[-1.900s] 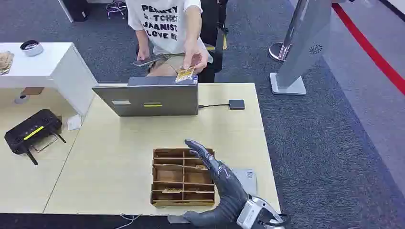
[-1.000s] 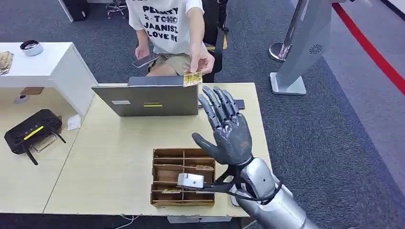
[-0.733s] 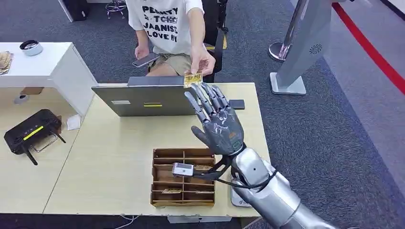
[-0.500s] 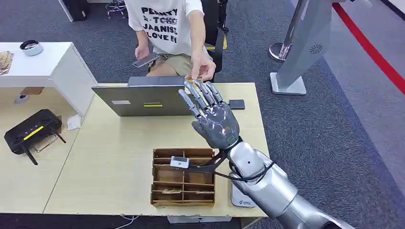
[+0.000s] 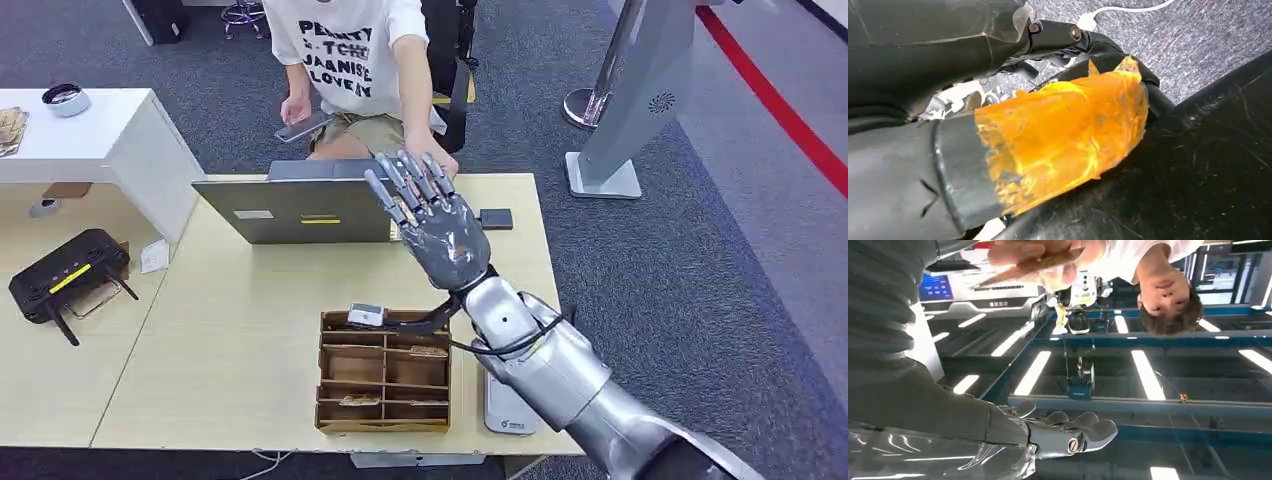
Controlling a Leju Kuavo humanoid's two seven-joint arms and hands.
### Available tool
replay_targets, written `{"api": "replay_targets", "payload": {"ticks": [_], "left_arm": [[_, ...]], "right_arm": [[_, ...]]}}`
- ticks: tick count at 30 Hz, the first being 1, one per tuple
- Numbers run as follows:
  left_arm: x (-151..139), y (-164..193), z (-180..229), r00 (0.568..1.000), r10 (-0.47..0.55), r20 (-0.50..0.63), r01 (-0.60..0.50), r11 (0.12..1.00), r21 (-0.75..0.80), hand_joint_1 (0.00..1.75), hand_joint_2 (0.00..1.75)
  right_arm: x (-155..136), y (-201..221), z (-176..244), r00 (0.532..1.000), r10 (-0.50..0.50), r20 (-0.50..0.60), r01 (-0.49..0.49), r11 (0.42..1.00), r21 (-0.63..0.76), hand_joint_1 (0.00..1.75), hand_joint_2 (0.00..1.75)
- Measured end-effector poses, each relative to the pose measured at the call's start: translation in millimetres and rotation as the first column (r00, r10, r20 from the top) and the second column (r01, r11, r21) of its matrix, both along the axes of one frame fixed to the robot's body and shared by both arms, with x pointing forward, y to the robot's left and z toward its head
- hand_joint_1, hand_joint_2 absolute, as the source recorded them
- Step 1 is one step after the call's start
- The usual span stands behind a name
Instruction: Pass the card to the sensor for recognition and then transmit it.
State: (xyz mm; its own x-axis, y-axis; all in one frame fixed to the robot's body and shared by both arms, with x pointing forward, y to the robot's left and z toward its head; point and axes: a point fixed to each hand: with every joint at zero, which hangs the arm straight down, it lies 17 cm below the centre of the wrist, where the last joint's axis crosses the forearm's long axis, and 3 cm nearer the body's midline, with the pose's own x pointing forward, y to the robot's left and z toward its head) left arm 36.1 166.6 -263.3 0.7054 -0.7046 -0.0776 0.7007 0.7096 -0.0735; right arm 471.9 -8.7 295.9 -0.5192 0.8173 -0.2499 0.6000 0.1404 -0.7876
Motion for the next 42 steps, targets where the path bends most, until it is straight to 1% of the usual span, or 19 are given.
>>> {"api": "replay_targets", "payload": {"ticks": [2, 3, 4, 6, 7, 26, 31, 33, 35, 36, 38, 40, 42], "left_arm": [[0.0, 0.0, 0.0, 1.000, 0.000, 0.000, 0.000, 1.000, 0.000, 0.00, 0.00], [-0.1, 0.0, 0.0, 1.000, 0.000, 0.000, 0.000, 1.000, 0.000, 0.00, 0.00], [0.0, 0.0, 0.0, 1.000, 0.000, 0.000, 0.000, 1.000, 0.000, 0.00, 0.00], [-0.1, 0.0, 0.0, 1.000, 0.000, 0.000, 0.000, 1.000, 0.000, 0.00, 0.00], [-0.1, 0.0, 0.0, 1.000, 0.000, 0.000, 0.000, 1.000, 0.000, 0.00, 0.00], [0.5, -0.6, -0.1, 1.000, 0.016, 0.001, -0.016, 1.000, 0.000, 0.00, 0.00], [1.3, -0.3, -0.3, 1.000, 0.021, 0.005, -0.021, 1.000, 0.003, 0.00, 0.00], [1.3, -0.4, -0.3, 1.000, 0.024, 0.005, -0.024, 1.000, 0.003, 0.00, 0.00], [1.6, -0.6, -0.3, 1.000, 0.029, 0.006, -0.030, 1.000, 0.003, 0.00, 0.00], [1.5, -0.8, -0.3, 0.999, 0.034, 0.006, -0.034, 0.999, 0.003, 0.00, 0.00], [1.6, -0.8, -0.5, 0.999, 0.042, 0.007, -0.042, 0.999, 0.004, 0.00, 0.00], [1.3, -1.5, -0.5, 0.999, 0.052, 0.006, -0.052, 0.999, 0.002, 0.00, 0.00], [0.5, -2.0, -0.6, 0.998, 0.060, 0.006, -0.060, 0.998, 0.000, 0.00, 0.00]], "right_arm": [[2.4, 0.8, 0.2, 1.000, -0.005, -0.002, 0.005, 1.000, -0.005, 0.00, 1.75], [3.2, 1.0, 0.5, 1.000, -0.006, -0.002, 0.006, 1.000, -0.007, 0.31, 1.75], [3.7, 1.6, 1.0, 1.000, -0.006, -0.001, 0.006, 1.000, -0.008, 1.50, 1.75], [4.9, 1.8, 0.8, 1.000, -0.008, -0.001, 0.008, 1.000, -0.011, 1.71, 1.75], [5.6, 1.6, 0.5, 1.000, -0.011, -0.002, 0.011, 1.000, -0.011, 1.75, 1.75], [7.6, -2.3, -7.6, 0.999, -0.024, -0.027, 0.024, 1.000, -0.002, 1.75, 1.75], [5.7, -2.5, -14.4, 0.998, -0.019, -0.053, 0.020, 1.000, 0.013, 1.75, 1.75], [4.4, -2.6, -18.2, 0.997, -0.008, -0.079, 0.010, 0.999, 0.037, 1.75, 1.75], [1.3, -1.4, -22.7, 0.991, 0.025, -0.128, -0.014, 0.996, 0.087, 1.75, 1.75], [-1.5, -0.6, -25.0, 0.984, 0.057, -0.169, -0.034, 0.990, 0.137, 1.75, 1.75], [-8.7, 1.7, -27.9, 0.950, 0.157, -0.271, -0.078, 0.956, 0.282, 1.75, 1.75], [-19.4, 5.0, -30.2, 0.882, 0.295, -0.367, -0.110, 0.886, 0.450, 1.75, 1.75], [-32.8, 5.8, -25.8, 0.814, 0.424, -0.397, -0.122, 0.793, 0.597, 1.75, 1.75]]}}
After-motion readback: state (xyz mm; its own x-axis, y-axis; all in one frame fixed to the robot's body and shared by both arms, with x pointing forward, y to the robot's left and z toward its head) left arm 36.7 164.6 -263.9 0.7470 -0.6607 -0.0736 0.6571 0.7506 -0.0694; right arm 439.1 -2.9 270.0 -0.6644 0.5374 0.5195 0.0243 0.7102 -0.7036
